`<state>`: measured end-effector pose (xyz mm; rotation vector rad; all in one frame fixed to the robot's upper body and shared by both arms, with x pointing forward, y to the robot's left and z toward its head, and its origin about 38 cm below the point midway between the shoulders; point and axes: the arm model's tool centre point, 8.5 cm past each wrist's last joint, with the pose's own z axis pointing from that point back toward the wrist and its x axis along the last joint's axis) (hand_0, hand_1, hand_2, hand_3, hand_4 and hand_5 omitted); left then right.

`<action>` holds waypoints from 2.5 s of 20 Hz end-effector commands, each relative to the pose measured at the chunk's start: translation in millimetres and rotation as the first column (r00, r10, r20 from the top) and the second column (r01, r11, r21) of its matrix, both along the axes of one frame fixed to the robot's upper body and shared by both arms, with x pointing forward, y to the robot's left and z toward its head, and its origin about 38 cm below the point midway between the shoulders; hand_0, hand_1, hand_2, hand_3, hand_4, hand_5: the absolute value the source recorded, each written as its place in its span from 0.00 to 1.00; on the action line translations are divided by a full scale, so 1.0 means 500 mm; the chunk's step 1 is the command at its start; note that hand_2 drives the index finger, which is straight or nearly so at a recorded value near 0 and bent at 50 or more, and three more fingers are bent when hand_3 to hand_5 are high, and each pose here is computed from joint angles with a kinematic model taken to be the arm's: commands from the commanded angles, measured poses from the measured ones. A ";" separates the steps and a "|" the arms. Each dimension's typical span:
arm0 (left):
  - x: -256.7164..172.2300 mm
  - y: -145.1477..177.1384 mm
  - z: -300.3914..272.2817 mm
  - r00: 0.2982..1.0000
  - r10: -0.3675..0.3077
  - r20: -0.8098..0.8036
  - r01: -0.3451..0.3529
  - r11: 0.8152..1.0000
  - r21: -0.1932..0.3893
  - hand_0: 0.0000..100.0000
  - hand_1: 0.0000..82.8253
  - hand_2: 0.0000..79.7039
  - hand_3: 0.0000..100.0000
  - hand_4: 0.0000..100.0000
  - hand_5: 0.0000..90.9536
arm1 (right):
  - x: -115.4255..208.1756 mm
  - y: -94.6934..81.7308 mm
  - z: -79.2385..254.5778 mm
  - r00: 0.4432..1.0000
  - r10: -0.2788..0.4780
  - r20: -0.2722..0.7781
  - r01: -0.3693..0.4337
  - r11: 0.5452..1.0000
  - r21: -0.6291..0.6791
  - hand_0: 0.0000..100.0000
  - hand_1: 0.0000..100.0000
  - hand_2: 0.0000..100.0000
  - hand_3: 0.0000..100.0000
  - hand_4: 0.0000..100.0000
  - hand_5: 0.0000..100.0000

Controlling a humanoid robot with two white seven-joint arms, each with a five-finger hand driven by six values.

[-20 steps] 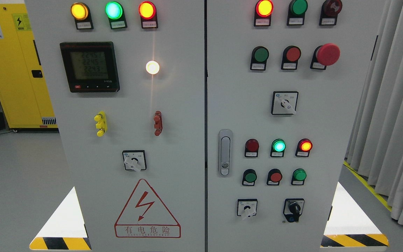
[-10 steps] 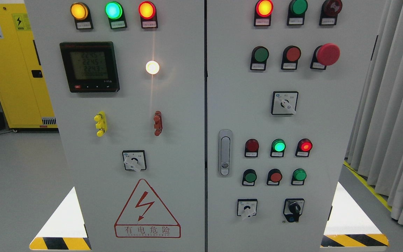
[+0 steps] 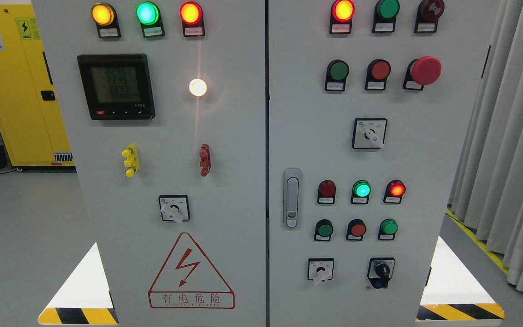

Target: Press green start button

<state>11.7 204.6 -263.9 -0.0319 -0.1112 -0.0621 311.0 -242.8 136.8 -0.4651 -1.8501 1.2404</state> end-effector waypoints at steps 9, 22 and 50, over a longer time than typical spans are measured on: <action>0.053 -0.010 0.002 0.998 -0.002 0.057 0.003 1.000 -0.008 0.12 0.67 0.00 0.00 0.00 0.00 | 0.083 0.022 0.211 0.936 -0.050 0.348 0.120 0.976 -0.181 0.36 0.63 0.00 0.79 0.82 0.79; 0.053 -0.010 0.002 0.998 -0.002 0.057 0.003 1.000 -0.008 0.12 0.67 0.00 0.00 0.00 0.00 | 0.145 0.055 0.234 0.942 -0.039 0.334 0.114 0.971 -0.208 0.42 0.64 0.00 0.77 0.80 0.78; 0.053 -0.010 0.002 0.998 -0.002 0.056 0.003 1.000 -0.008 0.12 0.67 0.00 0.00 0.00 0.00 | 0.231 0.037 0.217 0.963 -0.091 0.252 0.144 0.969 -0.202 0.46 0.63 0.00 0.75 0.79 0.77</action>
